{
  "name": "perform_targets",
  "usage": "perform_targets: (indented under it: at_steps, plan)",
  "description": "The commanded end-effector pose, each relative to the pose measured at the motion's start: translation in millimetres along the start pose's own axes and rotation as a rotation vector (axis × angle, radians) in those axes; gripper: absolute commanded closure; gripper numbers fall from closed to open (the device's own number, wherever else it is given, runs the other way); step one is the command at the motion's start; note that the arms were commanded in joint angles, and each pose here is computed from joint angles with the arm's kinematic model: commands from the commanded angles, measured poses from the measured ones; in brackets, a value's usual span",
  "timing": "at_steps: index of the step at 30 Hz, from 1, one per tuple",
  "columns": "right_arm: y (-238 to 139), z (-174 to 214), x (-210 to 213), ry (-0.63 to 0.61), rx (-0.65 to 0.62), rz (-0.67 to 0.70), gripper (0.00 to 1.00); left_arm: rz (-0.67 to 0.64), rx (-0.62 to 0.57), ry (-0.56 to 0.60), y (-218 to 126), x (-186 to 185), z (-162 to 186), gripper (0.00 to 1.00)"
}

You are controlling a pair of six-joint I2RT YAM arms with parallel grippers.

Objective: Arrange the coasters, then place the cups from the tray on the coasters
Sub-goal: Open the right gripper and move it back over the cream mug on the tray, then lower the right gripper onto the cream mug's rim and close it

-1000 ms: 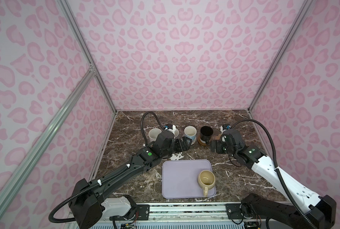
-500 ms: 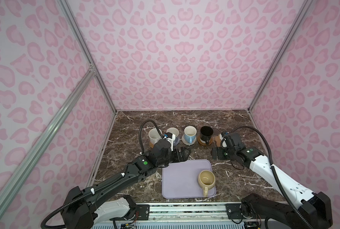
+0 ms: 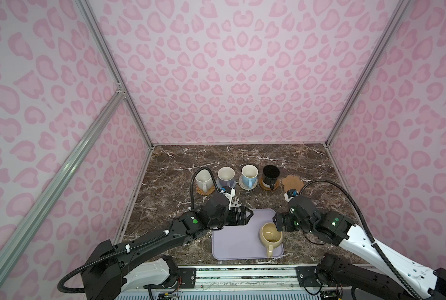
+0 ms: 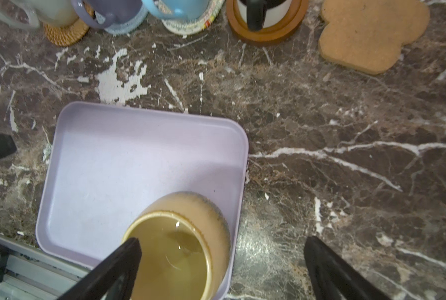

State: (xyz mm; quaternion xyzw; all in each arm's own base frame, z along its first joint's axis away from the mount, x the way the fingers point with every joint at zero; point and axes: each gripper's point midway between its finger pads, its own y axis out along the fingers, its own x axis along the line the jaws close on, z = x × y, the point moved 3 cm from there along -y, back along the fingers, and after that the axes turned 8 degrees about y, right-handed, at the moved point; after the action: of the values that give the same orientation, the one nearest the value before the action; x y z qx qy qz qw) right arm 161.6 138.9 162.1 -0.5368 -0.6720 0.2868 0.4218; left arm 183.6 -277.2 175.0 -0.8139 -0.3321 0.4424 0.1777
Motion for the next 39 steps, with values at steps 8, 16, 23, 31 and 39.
perform_targets:
  at_steps: [8, 16, 23, 31, 39]
  plan:
    - [0.9, 47.5, 2.1, 0.039, 0.005, -0.025, 0.00, -0.003, -0.046, -0.070, 2.7, -0.7, 12.1, 0.03]
    - [6.1, 67.3, 17.0, -0.003, 0.023, -0.091, 0.00, -0.018, -0.060, -0.096, 0.0, 2.8, 18.1, 0.03]
    - [14.8, 83.6, 27.0, -0.012, 0.043, -0.123, 0.00, -0.025, -0.048, -0.113, 4.2, 5.8, 23.0, 0.03]
    - [23.5, 91.2, 32.2, -0.083, 0.035, -0.023, 0.04, -0.034, -0.041, -0.109, 5.5, 5.3, 22.3, 0.03]
    - [38.4, 100.4, 48.6, -0.165, 0.045, 0.056, 0.17, -0.042, -0.051, -0.120, 5.0, 8.1, 22.8, 0.03]
